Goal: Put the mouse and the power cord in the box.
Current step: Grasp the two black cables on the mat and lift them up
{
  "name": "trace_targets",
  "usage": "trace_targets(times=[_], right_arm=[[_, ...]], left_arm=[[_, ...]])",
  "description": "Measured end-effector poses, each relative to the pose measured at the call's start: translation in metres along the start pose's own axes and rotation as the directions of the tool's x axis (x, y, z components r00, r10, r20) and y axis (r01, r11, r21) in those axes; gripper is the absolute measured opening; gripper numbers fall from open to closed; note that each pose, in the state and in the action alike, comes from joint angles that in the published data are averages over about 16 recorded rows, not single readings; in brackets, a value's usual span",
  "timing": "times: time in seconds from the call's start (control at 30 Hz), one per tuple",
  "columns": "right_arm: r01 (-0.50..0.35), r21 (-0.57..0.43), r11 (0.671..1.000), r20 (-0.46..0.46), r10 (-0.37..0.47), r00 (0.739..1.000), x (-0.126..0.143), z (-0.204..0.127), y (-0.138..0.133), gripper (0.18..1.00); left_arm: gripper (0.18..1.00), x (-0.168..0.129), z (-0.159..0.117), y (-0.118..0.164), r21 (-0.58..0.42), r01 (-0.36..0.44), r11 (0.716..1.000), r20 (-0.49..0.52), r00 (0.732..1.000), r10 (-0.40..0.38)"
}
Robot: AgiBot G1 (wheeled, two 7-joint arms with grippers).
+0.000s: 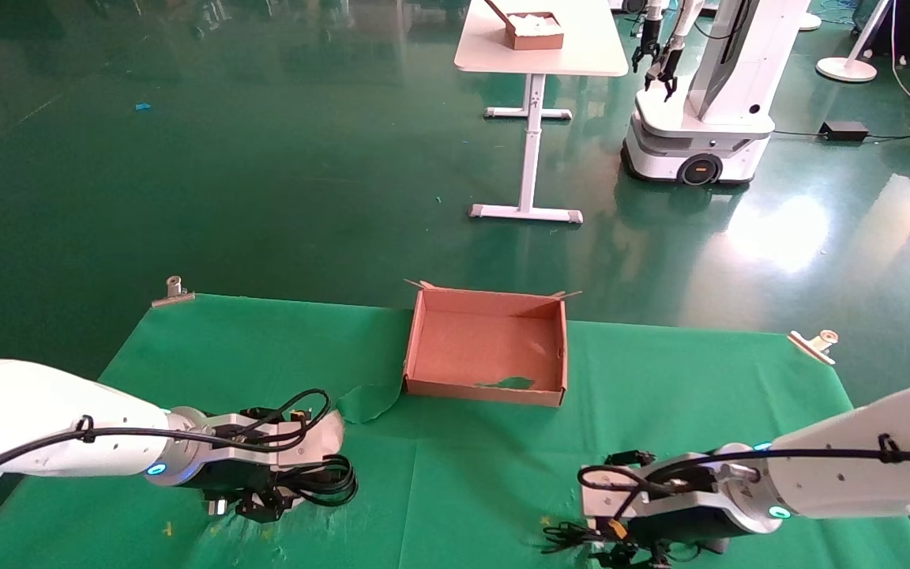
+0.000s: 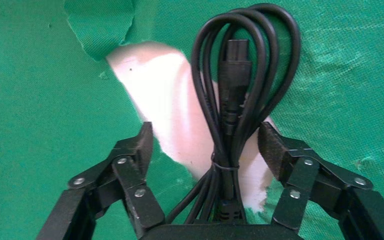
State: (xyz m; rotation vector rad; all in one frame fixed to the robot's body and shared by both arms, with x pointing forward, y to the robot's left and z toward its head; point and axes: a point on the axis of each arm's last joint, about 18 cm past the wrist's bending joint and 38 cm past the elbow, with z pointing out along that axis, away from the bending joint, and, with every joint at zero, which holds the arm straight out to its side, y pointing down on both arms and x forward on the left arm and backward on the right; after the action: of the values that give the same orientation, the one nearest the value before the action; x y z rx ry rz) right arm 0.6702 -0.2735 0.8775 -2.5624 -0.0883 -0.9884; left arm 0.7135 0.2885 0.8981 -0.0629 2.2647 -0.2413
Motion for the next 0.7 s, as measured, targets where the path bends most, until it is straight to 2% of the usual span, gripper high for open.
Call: trace_targets(times=[0.17,0.6,0.7], right_arm=[[-0.009,0.003,1.0,-0.004,0.009,1.0,0.0013,-0.0007,-0.0009,0.744],[-0.008,-0.003,1.0,0.001,0.008,1.0,0.0004,0.0007,-0.0044,0.436],[-0.006,-0.006,1.0,0.005,0.006,1.0,-0.0008,0.0011,-0.0041,0.366]], left_arm=[[0.731,0.0,0.0,-0.0001,0.0,0.0,1.0,0.0,1.0,0.0],[0.42,0.0,0.0,-0.0001,0.001,0.0,1.0,0.0,1.0,0.0],[0.374,0.0,0.0,-0.0001,0.001,0.0,1.0,0.0,1.0,0.0]])
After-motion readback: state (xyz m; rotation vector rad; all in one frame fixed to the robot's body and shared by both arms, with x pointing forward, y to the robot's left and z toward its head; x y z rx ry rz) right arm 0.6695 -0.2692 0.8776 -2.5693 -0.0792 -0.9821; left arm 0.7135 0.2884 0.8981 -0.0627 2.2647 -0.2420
